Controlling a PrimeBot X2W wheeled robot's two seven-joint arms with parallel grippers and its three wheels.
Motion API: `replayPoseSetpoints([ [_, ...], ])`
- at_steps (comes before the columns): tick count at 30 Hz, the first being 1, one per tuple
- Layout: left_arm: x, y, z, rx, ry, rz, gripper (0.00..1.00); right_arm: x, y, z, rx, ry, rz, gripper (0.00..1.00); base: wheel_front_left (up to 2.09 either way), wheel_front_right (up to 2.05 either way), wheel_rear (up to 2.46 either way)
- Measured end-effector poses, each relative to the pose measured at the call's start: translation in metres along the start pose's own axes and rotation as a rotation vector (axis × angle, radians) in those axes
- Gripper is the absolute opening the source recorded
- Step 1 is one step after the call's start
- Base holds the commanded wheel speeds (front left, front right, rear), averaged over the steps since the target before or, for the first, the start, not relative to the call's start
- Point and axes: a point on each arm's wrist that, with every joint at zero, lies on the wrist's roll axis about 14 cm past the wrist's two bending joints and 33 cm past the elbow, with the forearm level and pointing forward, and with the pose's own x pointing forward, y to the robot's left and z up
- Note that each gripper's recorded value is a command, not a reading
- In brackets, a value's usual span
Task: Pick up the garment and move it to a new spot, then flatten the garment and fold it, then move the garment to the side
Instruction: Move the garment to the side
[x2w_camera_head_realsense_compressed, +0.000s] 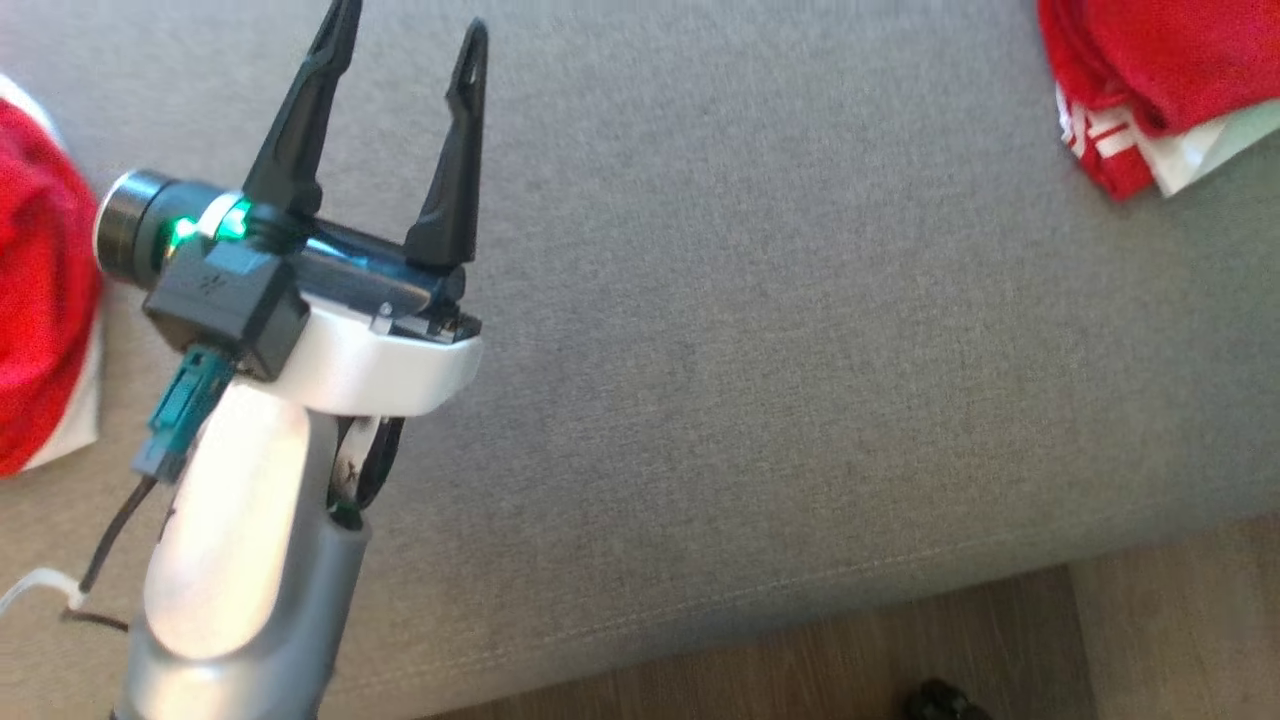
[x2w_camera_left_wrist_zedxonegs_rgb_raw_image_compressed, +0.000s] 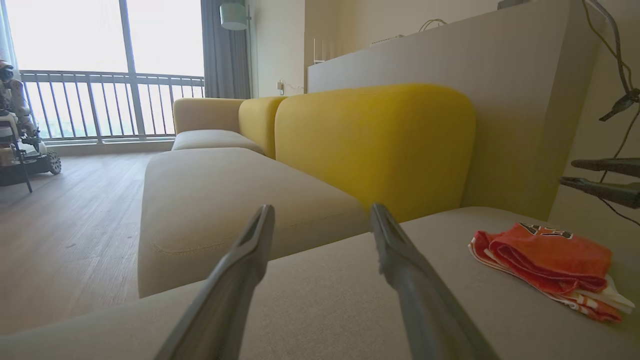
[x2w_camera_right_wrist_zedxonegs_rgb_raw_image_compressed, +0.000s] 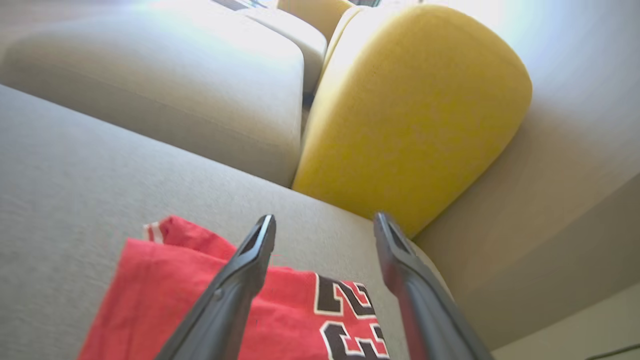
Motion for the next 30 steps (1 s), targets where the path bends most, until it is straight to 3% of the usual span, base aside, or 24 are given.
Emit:
replayPoseSetpoints([
  [7, -0.03, 0.023, 0.045, 0.038, -0.043, 0.121, 1.0, -0.015, 0.046, 0.052, 0.089, -0.131, 0.095, 1.0, 0.0, 0.0, 0.0],
  [16, -0.082, 0.04, 0.077, 0.047, -0.05, 0.26, 1.0, -0.053, 0.093, 0.113, 0.351, -0.306, 0.146, 1.0, 0.0, 0.0, 0.0],
  [23, -0.12, 0.048, 0.071, 0.024, 0.005, 0.348, 1.0, -0.088, 0.138, 0.119, 0.489, -0.324, 0.185, 1.0, 0.0, 0.0, 0.0],
  [30, -0.142, 0.048, 0.073, -0.009, 0.016, 0.399, 1.0, -0.122, 0.16, 0.113, 0.52, -0.314, 0.183, 1.0, 0.0, 0.0, 0.0],
])
